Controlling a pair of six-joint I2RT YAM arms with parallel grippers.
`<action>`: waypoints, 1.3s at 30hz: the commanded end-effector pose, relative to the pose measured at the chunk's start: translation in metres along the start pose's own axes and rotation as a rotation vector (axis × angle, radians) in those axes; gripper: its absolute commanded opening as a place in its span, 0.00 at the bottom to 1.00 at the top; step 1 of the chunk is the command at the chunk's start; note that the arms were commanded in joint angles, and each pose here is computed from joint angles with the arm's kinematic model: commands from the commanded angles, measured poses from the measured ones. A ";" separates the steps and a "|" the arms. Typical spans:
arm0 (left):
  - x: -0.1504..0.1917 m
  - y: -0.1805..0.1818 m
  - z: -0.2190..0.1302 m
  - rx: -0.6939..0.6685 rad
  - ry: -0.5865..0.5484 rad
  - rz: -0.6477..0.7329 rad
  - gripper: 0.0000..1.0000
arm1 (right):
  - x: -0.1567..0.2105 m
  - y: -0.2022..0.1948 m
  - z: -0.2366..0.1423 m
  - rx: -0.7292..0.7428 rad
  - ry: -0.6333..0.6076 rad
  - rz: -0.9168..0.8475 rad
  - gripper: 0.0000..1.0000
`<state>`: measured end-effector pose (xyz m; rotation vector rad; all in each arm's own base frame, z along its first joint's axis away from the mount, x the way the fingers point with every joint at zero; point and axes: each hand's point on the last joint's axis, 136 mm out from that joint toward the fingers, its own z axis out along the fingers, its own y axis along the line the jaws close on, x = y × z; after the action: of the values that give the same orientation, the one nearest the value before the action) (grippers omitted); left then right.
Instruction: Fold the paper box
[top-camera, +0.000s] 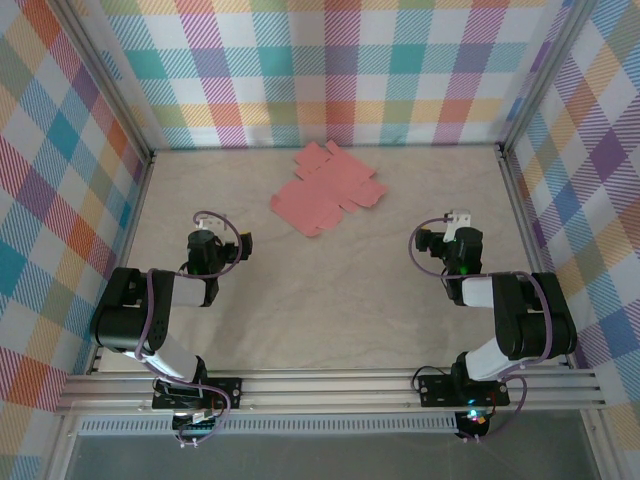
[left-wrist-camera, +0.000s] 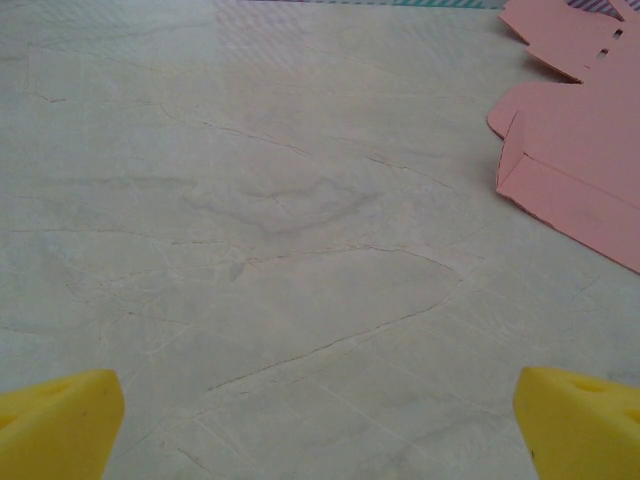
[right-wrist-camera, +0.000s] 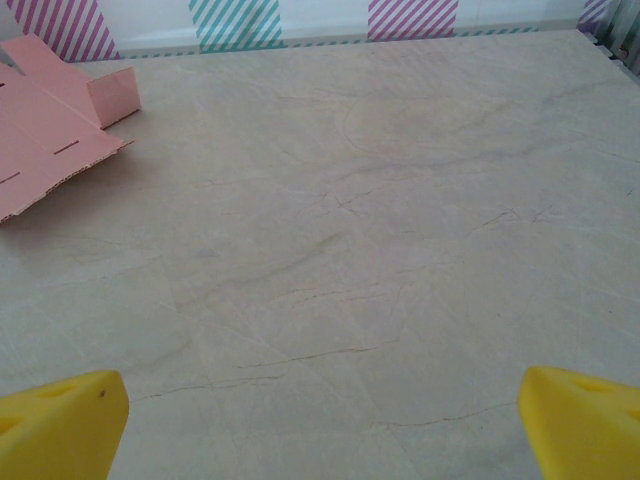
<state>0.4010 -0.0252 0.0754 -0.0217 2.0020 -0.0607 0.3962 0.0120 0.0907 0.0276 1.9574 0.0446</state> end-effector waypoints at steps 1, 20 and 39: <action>-0.002 0.008 -0.004 -0.020 -0.006 -0.013 1.00 | -0.003 -0.004 0.000 0.009 -0.019 0.018 1.00; -0.064 -0.113 -0.093 0.290 -0.130 0.195 1.00 | -0.099 0.044 -0.023 -0.127 0.153 0.370 1.00; -0.038 -0.148 -0.135 0.384 -0.119 0.142 1.00 | -0.032 0.156 0.089 -0.394 0.635 0.808 0.53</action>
<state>0.2953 -0.1774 0.1692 0.4163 1.8347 -0.3689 0.4792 0.1586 0.0918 0.5504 2.4015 0.9997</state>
